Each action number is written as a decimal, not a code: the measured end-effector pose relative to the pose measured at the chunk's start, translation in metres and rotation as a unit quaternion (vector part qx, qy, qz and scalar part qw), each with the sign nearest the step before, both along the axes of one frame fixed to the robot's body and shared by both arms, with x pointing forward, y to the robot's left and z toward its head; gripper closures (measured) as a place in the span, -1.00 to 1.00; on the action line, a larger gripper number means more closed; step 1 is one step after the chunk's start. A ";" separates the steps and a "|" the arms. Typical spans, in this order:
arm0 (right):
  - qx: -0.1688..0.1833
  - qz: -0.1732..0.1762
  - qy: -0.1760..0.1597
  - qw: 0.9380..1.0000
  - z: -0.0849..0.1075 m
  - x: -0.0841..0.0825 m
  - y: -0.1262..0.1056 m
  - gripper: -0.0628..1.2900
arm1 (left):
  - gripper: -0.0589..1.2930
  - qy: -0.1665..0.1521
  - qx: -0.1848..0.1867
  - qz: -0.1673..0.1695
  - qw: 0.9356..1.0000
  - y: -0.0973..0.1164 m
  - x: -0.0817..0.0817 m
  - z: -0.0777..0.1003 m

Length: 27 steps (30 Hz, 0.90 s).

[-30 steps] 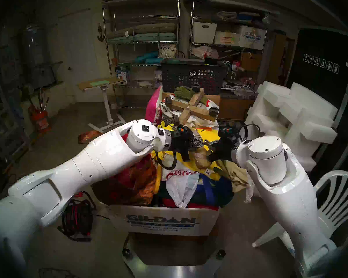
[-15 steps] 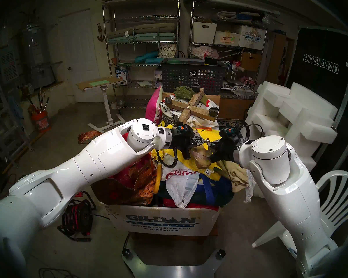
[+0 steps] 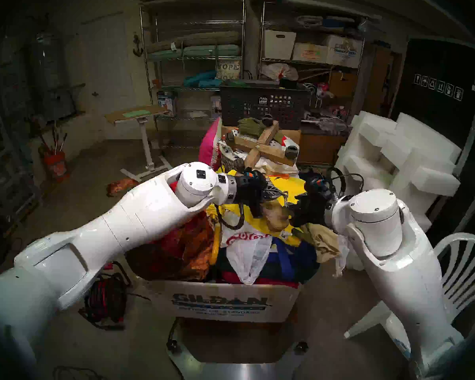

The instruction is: Unbuckle a shoe

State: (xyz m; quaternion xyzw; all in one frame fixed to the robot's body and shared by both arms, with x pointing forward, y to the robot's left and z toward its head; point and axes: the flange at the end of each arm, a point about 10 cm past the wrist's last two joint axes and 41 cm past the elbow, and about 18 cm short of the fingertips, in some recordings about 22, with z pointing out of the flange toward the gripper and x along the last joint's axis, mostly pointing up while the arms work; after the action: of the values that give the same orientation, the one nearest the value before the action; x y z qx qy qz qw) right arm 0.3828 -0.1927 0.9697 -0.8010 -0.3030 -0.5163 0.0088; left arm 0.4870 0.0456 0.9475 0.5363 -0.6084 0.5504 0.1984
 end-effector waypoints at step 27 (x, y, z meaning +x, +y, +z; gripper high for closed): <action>0.005 -0.001 0.001 1.000 -0.004 0.002 0.006 0.29 | 0.91 0.000 -0.001 -0.003 1.000 -0.005 -0.001 0.000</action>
State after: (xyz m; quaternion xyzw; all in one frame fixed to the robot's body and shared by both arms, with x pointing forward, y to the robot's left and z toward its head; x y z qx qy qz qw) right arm 0.3845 -0.1871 0.9661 -0.8018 -0.2995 -0.5169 0.0122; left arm 0.4858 0.0410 0.9475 0.5343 -0.6092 0.5504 0.2010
